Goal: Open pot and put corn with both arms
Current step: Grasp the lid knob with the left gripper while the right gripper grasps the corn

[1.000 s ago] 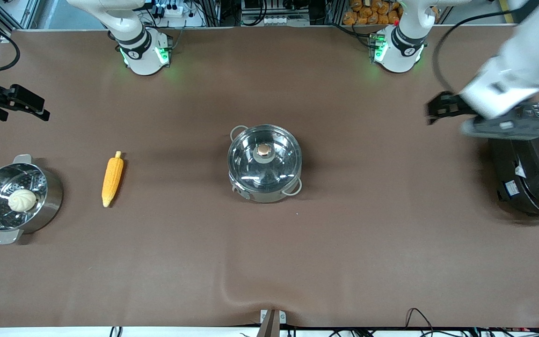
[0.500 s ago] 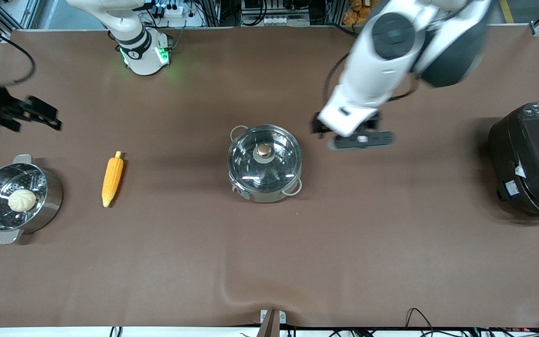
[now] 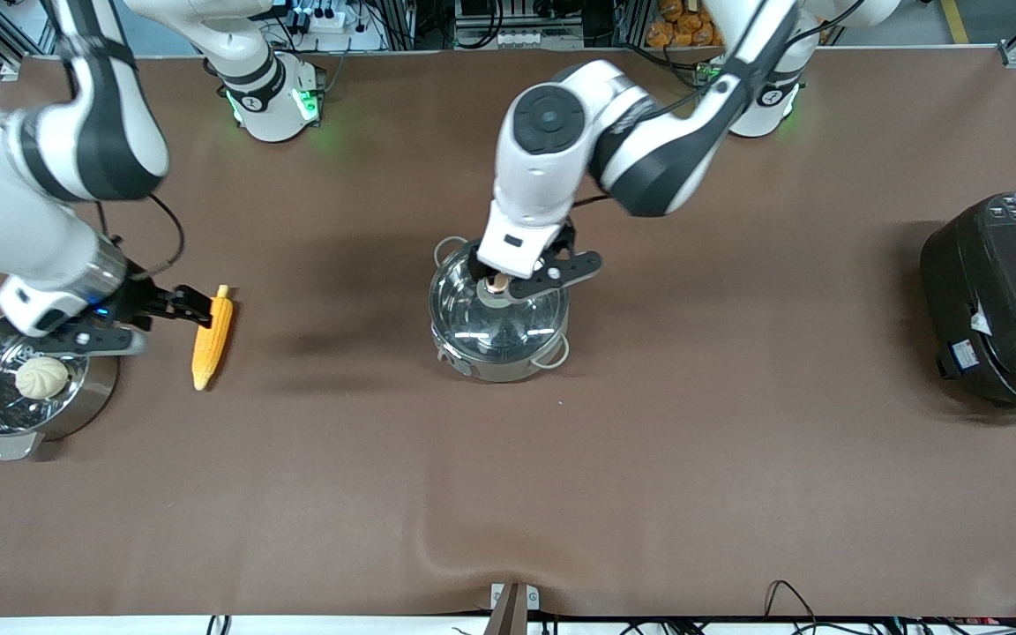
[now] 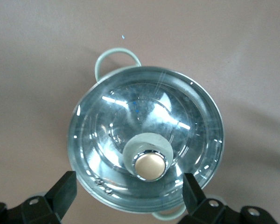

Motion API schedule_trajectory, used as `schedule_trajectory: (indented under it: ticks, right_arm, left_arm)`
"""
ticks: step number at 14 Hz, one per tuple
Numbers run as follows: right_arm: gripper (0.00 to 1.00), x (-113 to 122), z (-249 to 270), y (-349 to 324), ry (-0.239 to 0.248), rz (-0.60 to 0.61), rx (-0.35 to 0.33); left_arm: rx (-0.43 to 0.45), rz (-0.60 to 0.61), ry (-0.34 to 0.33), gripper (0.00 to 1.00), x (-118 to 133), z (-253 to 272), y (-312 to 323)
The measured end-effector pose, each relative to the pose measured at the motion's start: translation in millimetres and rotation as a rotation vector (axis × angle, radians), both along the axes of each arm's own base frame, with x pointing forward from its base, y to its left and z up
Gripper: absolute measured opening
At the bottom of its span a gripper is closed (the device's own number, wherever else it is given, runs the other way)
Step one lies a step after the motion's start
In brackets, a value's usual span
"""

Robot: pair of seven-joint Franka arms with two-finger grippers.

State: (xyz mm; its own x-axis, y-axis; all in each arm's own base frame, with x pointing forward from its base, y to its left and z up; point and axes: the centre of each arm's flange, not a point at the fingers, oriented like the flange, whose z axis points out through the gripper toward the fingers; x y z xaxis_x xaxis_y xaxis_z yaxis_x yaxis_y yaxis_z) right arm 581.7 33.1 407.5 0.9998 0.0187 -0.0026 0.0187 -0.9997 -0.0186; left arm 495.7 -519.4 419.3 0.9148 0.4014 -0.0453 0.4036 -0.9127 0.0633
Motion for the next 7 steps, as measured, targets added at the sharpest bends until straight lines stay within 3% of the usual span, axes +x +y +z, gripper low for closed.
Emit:
schedule_trajectory:
  ticks: [2,5,7]
  right_arm:
    - [1.00,-2,-28,-14,0.023,-0.002,-0.036]
    - [1.00,-12,-79,-68,-0.037,-0.085,-0.042]
    - [1.00,-28,-117,-83,-0.022,-0.133,-0.040]
  left_arm:
    - [0.034,0.028,-0.024,1.00,-9,-25,-20]
    - [0.054,0.037,-0.055,1.00,-23,-44,-42]
    - [0.050,0.038,-0.062,1.00,-22,-48,-43]
